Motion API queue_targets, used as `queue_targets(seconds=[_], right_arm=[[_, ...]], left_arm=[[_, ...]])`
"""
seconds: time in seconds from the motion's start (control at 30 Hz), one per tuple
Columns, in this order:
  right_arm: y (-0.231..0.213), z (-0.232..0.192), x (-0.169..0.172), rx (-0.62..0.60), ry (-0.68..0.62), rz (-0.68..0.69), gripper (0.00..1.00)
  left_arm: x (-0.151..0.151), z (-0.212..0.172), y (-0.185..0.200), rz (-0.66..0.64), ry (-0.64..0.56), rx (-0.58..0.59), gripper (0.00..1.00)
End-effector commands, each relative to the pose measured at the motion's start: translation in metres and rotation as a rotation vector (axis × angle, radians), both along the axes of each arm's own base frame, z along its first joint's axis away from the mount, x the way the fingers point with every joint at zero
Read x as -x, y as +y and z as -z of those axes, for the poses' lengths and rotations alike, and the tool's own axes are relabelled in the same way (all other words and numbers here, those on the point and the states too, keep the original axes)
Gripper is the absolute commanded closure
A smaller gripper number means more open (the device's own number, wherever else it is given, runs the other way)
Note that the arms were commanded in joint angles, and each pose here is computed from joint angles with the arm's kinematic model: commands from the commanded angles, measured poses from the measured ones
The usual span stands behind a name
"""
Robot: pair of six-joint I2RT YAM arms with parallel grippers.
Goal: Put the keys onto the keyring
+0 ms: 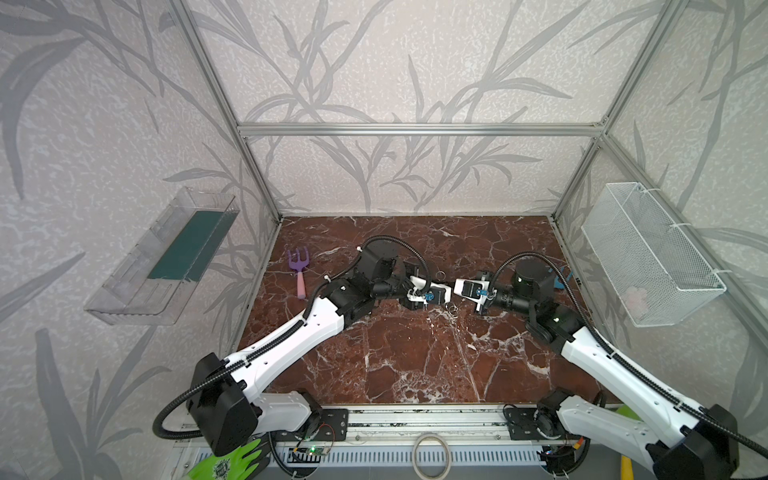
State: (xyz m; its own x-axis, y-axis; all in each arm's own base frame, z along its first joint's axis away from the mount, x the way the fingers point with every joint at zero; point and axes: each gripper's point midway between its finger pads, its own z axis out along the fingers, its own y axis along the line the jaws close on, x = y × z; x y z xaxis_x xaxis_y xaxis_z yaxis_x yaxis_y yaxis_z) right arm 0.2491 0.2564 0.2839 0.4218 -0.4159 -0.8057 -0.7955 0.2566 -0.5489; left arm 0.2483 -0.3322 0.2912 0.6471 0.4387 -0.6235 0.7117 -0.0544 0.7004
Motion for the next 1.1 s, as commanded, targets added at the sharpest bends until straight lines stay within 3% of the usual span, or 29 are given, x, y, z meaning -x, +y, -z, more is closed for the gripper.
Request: queue_targets(seconds=[0.0,0.17,0.33,0.47,0.7,0.83,1.07], right_arm=[[0.001,0.006,0.001,0.016,-0.024,0.013,0.93],[-0.006,0.006,0.001,-0.035,-0.065,0.03,0.81],[-0.011,0.01,-0.002,-0.054,-0.043,0.046,0.78],[-0.025,0.0,-0.015,-0.17,0.0,0.113,0.7],[-0.028,0.022,-0.032,-0.253,0.23,0.163,0.67],[-0.022,0.049,-0.054,-0.338,0.483,0.255,0.68],[0.02,0.12,-0.065,-0.182,0.725,0.29,0.7]], left_arm=[[0.019,-0.034,-0.018,0.108,-0.046,0.104,1.0],[0.013,-0.035,-0.013,0.069,0.013,0.132,1.0],[0.005,-0.032,-0.007,0.028,0.069,0.153,1.0],[-0.008,-0.027,0.006,-0.036,0.109,0.183,1.0],[-0.035,-0.006,0.045,-0.207,0.161,0.218,1.0],[-0.042,0.008,0.073,-0.309,0.167,0.218,1.0],[-0.058,0.02,0.123,-0.462,0.185,0.211,1.0]])
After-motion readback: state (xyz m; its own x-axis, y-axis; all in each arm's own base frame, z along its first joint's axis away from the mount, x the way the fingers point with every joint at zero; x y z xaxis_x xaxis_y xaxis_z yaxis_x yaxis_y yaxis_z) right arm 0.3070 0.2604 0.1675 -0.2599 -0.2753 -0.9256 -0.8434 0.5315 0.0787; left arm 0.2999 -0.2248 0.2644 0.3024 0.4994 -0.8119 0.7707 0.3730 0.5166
